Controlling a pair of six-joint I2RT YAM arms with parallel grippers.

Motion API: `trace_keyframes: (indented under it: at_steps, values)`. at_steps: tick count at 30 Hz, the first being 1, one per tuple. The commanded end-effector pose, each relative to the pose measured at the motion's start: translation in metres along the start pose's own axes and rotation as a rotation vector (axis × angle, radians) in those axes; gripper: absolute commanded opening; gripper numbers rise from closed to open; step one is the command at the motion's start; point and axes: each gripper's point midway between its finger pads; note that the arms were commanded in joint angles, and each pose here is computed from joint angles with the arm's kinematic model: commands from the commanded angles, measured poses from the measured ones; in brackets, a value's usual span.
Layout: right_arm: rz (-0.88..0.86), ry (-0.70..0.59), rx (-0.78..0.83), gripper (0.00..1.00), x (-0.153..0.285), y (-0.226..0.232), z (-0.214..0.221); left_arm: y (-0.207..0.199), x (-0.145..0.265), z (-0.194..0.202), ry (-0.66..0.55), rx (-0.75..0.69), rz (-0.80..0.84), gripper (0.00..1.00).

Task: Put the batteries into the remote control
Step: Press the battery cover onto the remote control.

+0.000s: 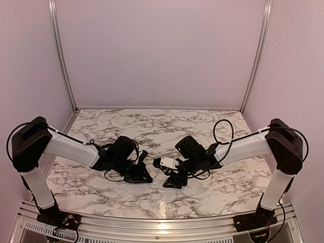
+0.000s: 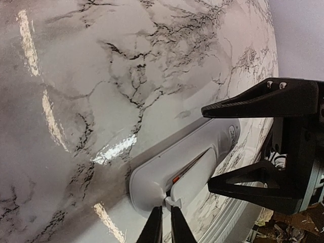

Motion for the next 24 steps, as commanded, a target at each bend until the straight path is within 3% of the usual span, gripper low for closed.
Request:
trace_keyframes:
  at_steps: [1,24]
  values:
    - [0.018,-0.005,0.006,0.62,0.004,-0.006,-0.009,-0.005,-0.007,0.001,0.021,-0.019,0.01,0.08]
    - [0.064,-0.032,-0.004,0.62,0.016,-0.011,-0.015,-0.015,-0.011,0.01,0.063,-0.047,0.029,0.05]
Point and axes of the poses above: each gripper's point midway between its finger pads, its own x axis back along the fingers, its own y axis along the line the jaws close on, z = x × y, and after that the axes turned 6 degrees about x, right-handed
